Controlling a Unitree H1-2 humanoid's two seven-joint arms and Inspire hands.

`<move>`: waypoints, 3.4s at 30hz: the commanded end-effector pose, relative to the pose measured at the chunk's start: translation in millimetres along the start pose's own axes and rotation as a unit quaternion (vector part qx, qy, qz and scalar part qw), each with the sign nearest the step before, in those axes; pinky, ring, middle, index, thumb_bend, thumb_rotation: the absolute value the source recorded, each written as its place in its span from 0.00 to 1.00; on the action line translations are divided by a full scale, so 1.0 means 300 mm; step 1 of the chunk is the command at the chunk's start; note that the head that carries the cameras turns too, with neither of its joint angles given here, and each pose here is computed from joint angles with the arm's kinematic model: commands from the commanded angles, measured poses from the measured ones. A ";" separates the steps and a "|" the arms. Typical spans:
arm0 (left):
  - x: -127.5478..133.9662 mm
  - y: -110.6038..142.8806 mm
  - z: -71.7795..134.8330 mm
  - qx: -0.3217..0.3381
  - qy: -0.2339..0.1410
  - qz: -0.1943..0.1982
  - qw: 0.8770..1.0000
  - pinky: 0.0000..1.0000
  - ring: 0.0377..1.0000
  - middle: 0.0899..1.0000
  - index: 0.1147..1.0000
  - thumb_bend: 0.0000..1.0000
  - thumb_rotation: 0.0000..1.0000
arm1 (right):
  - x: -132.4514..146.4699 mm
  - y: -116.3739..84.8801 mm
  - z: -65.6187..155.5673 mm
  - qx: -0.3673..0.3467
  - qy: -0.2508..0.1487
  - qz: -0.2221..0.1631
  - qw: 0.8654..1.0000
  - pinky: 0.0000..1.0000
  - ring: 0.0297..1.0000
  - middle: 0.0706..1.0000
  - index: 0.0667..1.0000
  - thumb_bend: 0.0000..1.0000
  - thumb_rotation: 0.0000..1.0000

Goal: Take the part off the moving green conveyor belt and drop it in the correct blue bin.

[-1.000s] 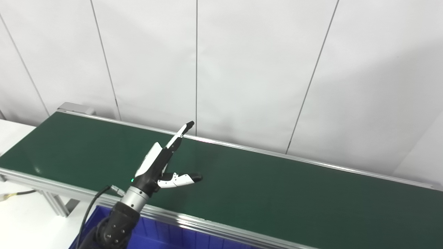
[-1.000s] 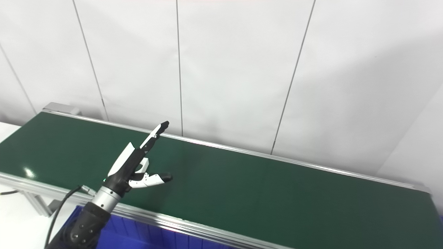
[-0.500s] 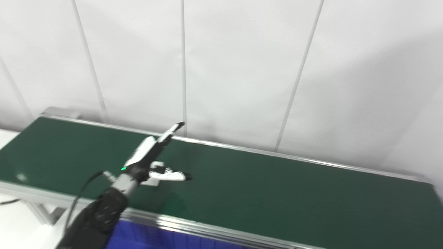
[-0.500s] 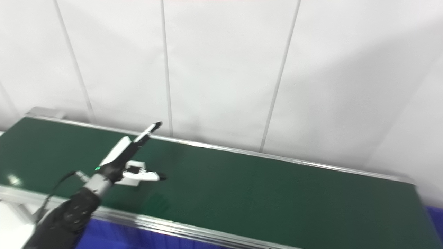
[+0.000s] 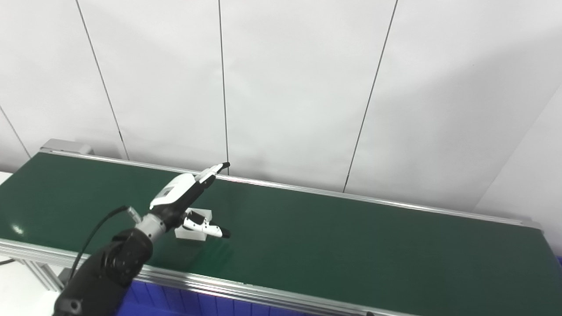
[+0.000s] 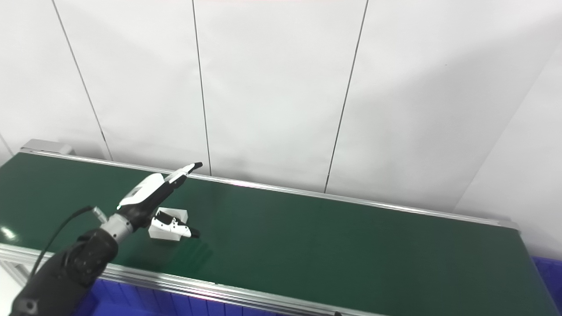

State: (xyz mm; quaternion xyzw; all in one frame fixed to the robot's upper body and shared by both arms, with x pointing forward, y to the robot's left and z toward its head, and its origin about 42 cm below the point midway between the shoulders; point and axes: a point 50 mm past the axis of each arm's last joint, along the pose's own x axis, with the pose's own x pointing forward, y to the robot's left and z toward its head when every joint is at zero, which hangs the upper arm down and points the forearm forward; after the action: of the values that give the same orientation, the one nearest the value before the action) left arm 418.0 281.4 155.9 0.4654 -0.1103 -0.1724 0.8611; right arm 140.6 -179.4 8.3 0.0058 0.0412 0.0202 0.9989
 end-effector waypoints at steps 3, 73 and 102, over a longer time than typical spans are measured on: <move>0.055 0.078 0.014 0.058 -0.002 -0.014 0.998 0.98 1.00 1.00 0.99 0.84 0.24 | 0.022 0.007 0.042 0.016 -0.045 0.012 0.999 1.00 1.00 1.00 1.00 0.69 0.77; 0.139 -0.034 0.030 -0.040 -0.034 0.003 0.999 0.47 0.50 0.41 0.48 0.51 0.00 | 0.006 0.010 0.065 0.039 -0.055 0.005 0.998 1.00 1.00 1.00 1.00 0.69 0.76; -0.162 -0.141 0.145 -0.198 -0.148 0.027 0.968 0.42 0.45 0.41 0.48 0.51 0.00 | 0.032 0.066 0.128 -0.007 -0.088 -0.010 0.996 0.98 0.96 0.97 1.00 0.77 0.78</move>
State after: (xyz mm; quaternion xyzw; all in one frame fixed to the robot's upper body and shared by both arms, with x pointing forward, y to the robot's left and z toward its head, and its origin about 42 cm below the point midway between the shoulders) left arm 352.2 251.0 130.1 0.2657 -0.1731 -0.2307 0.9199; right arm 147.9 -162.6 35.0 -0.0024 -0.0079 0.0109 0.9999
